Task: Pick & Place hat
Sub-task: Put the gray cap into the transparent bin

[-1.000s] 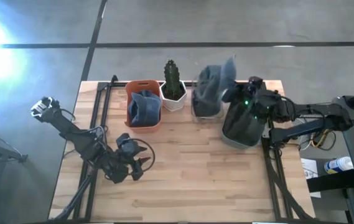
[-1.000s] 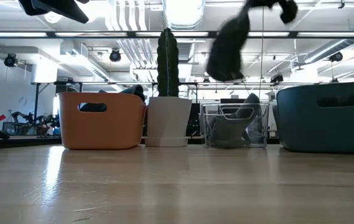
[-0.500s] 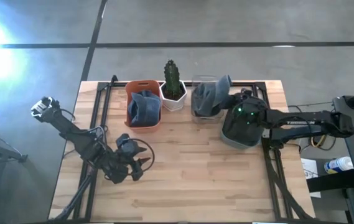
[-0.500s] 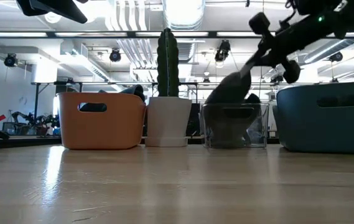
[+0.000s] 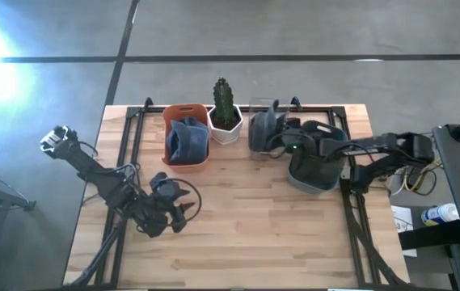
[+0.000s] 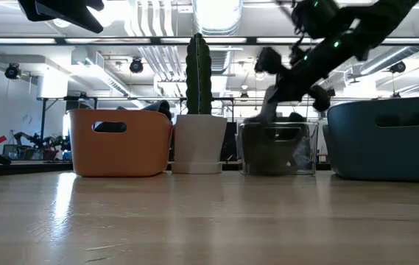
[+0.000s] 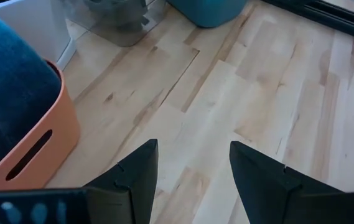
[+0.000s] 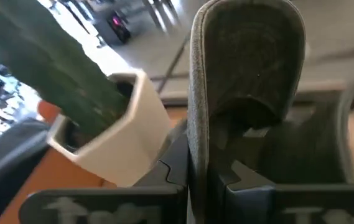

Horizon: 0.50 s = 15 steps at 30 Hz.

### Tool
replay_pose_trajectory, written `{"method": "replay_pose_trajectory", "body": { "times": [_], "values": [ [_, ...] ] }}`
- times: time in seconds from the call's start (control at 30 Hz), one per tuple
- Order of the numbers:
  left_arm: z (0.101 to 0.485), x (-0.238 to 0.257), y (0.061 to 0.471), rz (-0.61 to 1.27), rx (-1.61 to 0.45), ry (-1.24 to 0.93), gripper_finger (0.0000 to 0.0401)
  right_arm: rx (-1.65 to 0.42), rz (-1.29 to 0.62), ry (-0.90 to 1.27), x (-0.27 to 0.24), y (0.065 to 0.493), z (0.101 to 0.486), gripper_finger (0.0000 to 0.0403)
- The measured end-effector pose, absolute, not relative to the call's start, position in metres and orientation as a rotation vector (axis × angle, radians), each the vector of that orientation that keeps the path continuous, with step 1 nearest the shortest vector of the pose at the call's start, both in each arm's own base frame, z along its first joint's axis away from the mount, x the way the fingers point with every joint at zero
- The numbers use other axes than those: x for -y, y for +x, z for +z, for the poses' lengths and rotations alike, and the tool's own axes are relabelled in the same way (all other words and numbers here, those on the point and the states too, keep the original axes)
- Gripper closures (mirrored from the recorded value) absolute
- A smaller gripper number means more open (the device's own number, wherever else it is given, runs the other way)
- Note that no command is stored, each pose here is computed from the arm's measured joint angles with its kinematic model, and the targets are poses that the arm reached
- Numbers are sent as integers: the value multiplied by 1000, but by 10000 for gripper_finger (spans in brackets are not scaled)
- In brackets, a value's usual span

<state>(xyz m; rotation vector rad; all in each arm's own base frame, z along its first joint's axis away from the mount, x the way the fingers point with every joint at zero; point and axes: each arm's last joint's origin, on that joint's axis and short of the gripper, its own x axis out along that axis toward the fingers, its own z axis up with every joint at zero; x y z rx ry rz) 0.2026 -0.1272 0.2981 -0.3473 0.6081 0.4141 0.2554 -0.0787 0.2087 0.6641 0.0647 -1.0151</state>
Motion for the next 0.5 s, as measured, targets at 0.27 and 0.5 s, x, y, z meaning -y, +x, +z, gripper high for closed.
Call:
{"method": "replay_pose_trajectory", "body": {
  "times": [0.27, 0.5],
  "values": [
    [294, 127, 201, 446, -610, -399, 208, -56, -1078, 930, 88, 255, 169, 390],
    [291, 127, 201, 448, -606, -415, 208, -180, -1021, 931, 86, 249, 175, 367]
  ]
}}
